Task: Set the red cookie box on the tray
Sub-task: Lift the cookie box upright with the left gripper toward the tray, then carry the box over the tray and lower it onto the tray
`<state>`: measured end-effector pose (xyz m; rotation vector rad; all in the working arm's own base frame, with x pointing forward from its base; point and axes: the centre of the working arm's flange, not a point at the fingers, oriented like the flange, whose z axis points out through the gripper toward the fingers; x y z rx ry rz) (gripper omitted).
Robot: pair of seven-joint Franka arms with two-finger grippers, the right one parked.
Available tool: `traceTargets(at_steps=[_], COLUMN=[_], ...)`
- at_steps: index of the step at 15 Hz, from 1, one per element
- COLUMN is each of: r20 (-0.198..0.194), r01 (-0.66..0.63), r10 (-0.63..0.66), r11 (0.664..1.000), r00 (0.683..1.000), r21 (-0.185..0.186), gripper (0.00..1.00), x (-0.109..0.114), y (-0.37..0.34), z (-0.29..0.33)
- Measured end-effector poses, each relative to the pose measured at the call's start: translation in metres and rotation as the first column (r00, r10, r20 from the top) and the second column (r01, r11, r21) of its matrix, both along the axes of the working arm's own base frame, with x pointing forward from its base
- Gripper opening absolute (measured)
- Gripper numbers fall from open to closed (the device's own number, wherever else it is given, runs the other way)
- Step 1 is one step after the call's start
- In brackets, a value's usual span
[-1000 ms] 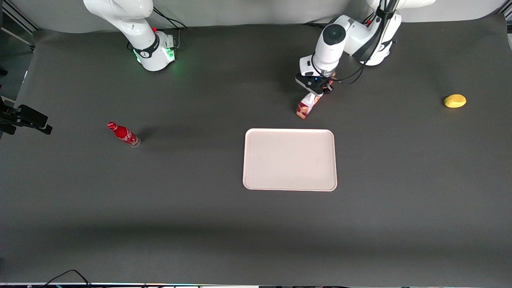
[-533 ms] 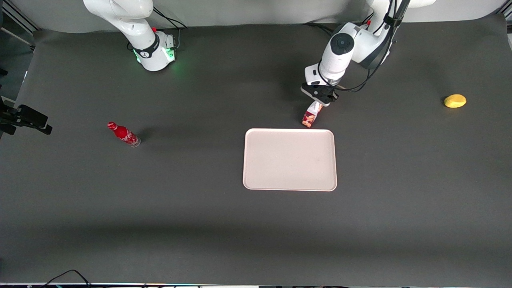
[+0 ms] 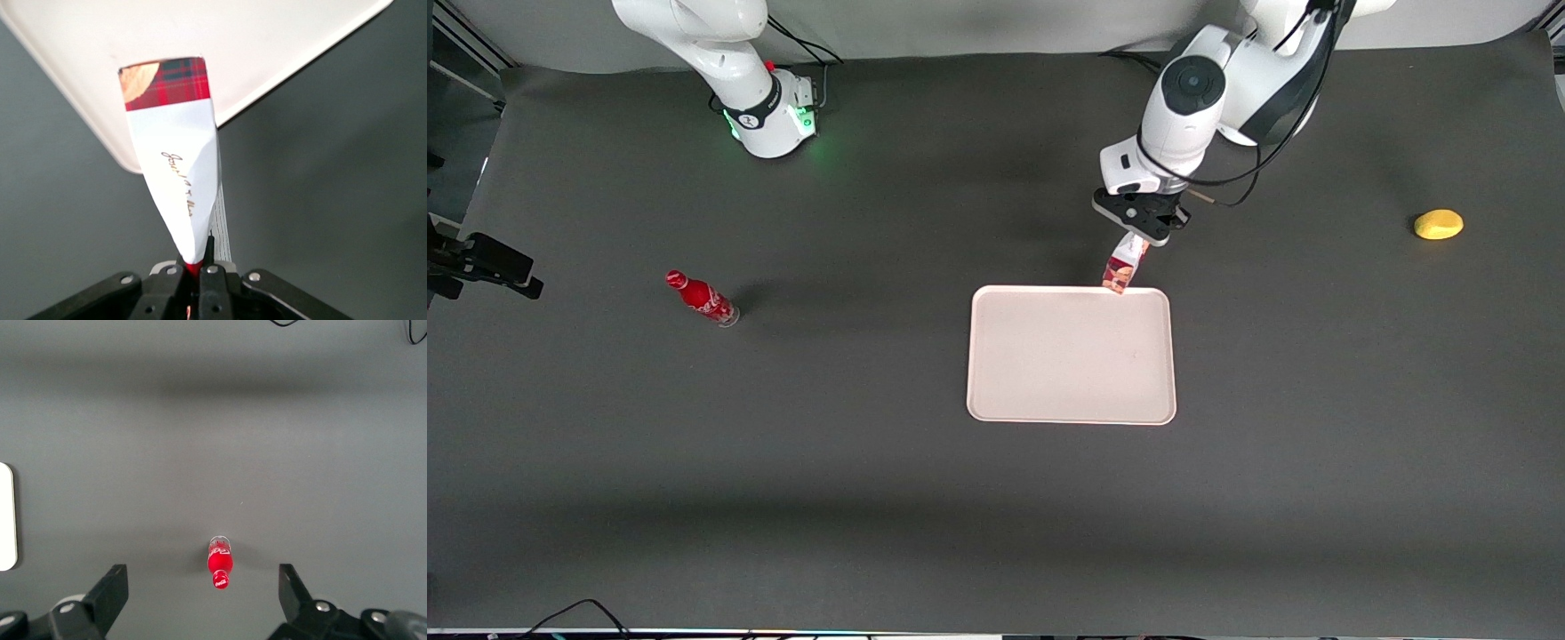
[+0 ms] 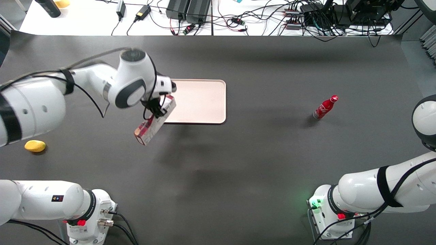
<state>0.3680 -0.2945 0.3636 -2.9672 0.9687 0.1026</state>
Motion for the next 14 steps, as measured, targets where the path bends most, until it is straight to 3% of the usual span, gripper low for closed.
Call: traceTargets(at_steps=[3, 7, 12, 14], r20=[-0.024, -0.008, -0.002, 0.007], r01=[-0.006, 0.009, -0.037, -0.136], r10=[0.007, -0.009, 0.037, 0.136], r11=[1.0, 1.0, 0.999, 0.99], r00=[1.0, 1.0, 0.999, 0.991], r21=[0.023, 0.007, -0.012, -0.021], gripper=[0.06, 0.06, 0.06, 0.06], x=[0.015, 0.016, 0.028, 0.034], y=[-0.011, -0.024, -0.012, -0.014], z=[0.096, 0.192, 0.21, 0.207])
